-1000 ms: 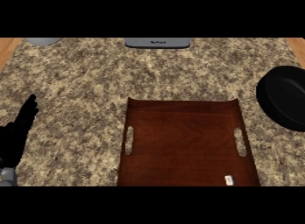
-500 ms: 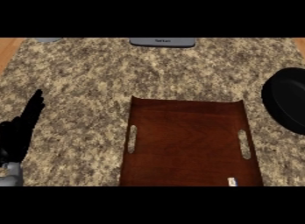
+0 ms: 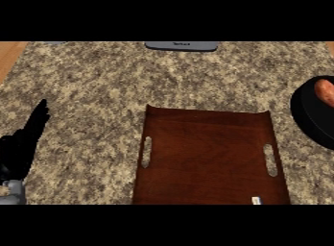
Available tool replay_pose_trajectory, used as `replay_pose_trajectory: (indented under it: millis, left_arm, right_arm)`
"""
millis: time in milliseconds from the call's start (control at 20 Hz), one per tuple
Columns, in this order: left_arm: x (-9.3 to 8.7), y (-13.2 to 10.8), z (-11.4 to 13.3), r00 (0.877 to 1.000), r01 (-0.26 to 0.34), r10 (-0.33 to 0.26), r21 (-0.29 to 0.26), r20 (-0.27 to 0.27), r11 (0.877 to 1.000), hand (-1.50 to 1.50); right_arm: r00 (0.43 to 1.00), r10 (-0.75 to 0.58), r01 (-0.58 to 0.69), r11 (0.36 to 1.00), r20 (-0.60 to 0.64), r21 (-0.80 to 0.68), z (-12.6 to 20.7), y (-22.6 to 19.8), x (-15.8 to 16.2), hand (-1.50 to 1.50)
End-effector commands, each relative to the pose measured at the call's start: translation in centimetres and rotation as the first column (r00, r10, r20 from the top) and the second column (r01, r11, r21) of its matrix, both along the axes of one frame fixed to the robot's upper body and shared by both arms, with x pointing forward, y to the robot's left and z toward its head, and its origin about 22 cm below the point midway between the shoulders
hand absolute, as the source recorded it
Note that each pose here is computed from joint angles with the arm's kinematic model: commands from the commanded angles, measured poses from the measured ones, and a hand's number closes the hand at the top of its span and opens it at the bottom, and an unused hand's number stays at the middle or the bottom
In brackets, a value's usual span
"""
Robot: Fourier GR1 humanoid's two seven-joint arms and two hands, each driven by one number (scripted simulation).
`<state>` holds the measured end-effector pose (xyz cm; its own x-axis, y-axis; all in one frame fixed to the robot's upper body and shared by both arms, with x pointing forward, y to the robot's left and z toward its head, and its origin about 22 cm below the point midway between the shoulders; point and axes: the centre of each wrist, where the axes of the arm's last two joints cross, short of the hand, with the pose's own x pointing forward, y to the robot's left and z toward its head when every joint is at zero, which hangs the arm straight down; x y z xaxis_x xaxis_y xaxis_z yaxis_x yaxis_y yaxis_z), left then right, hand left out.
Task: Pick the sweet potato from the tray and place it in the pot
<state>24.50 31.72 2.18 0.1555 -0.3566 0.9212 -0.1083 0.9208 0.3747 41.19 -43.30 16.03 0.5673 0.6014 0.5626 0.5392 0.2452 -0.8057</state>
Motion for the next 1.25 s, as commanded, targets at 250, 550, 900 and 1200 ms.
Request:
replay_pose_trajectory:
  millis: [250, 550, 900, 1200]
  left_arm:
    - [0.1, 0.4, 0.1, 1.0, -0.012, 0.012, 0.011, 0.004, 1.0, 0.0]
    - [-0.6, 1.3, -0.4, 0.999, -0.044, 0.044, 0.01, -0.006, 0.999, 0.0]
    - [0.2, 1.4, 1.2, 0.998, -0.052, 0.053, 0.008, -0.033, 0.999, 0.0]
    - [-2.3, 1.8, -0.2, 0.995, -0.092, 0.092, 0.018, -0.026, 0.996, 0.0]
  right_arm:
    - [0.913, 0.035, -0.042, 0.999, 0.407, 0.009, 1.6, 0.5, 0.4, -1.5]
    - [0.831, 0.007, -0.103, 0.985, 0.557, 0.142, 1.5, 1.2, 0.7, -1.5]
    - [0.822, 0.053, -0.223, 0.946, 0.566, 0.235, 0.5, -1.3, -1.5, -1.5]
    - [0.798, 0.045, -0.228, 0.946, 0.601, 0.231, -2.8, -1.7, -5.4, -1.5]
